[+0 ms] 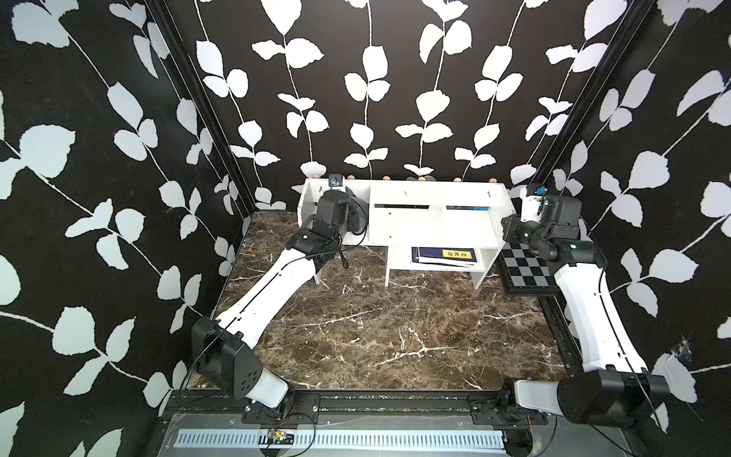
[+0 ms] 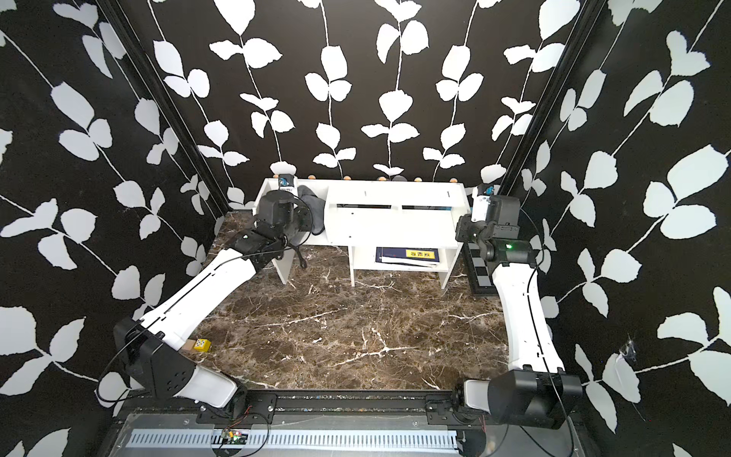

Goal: Wipe the bookshelf clean with a cloth
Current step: Wipe the dust from the shelf.

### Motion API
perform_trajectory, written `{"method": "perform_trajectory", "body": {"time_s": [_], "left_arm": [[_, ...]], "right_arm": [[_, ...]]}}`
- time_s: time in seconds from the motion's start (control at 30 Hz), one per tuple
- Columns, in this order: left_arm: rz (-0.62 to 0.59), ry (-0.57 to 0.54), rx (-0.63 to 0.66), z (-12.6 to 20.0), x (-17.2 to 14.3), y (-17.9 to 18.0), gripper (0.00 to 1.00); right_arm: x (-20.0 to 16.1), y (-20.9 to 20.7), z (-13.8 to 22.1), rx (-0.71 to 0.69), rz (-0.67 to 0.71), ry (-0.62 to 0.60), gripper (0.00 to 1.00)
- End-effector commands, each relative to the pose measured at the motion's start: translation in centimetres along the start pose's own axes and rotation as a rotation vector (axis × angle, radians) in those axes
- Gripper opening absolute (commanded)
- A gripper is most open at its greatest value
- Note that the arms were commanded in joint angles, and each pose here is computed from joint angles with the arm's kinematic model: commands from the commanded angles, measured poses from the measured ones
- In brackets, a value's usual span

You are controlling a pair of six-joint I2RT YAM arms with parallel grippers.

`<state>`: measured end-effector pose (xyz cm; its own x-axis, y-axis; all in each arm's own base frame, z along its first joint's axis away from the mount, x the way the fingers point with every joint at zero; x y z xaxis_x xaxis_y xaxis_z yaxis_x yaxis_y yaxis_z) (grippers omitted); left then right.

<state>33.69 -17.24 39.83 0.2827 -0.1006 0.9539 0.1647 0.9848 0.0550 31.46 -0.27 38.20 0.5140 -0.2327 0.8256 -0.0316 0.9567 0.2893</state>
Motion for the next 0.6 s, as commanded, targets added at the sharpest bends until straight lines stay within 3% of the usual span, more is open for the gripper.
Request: {"method": "perform_trajectory", "body": {"time_s": [0.0, 0.13, 0.37, 0.4, 0.5, 0.57], "left_arm": [[-0.004, -0.097, 0.074, 1.7, 3.4, 1.3, 0.00], [0.001, -0.082, 0.202, 2.1, 4.4, 3.6, 0.00], [0.020, 0.014, 0.277, 1.8, 1.0, 6.2, 0.00], [0.020, 0.025, 0.274, 1.7, 0.3, 6.2, 0.00], [0.039, 0.064, 0.244, 1.4, -1.6, 5.9, 0.00], [0.056, 0.090, 0.219, 1.0, -2.7, 5.7, 0.00]], "right_arm": [[0.0, 1.6, 0.3, 0.189, -0.148, 0.040, 0.00], [-0.2, 1.6, 0.7, 0.184, -0.136, 0.034, 0.00], [-0.6, 1.6, 1.0, 0.171, -0.146, 0.034, 0.00], [-0.6, 1.5, 1.1, 0.161, -0.147, 0.032, 0.03], [-1.0, 1.2, 1.6, 0.118, -0.144, 0.015, 0.31], [-1.1, 1.1, 2.0, 0.097, -0.139, 0.004, 0.44]]}}
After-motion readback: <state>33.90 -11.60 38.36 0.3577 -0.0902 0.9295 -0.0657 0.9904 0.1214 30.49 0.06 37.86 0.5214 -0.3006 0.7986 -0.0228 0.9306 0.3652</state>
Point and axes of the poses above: each gripper's point midway between its finger pads, its own z axis back along the fingers, its own y axis along the line the jaws close on, x = y × z, the point moved 10 cm from there along z, back along the fingers, and after that the axes turned 8 degrees about -z, right-handed, at the moved point
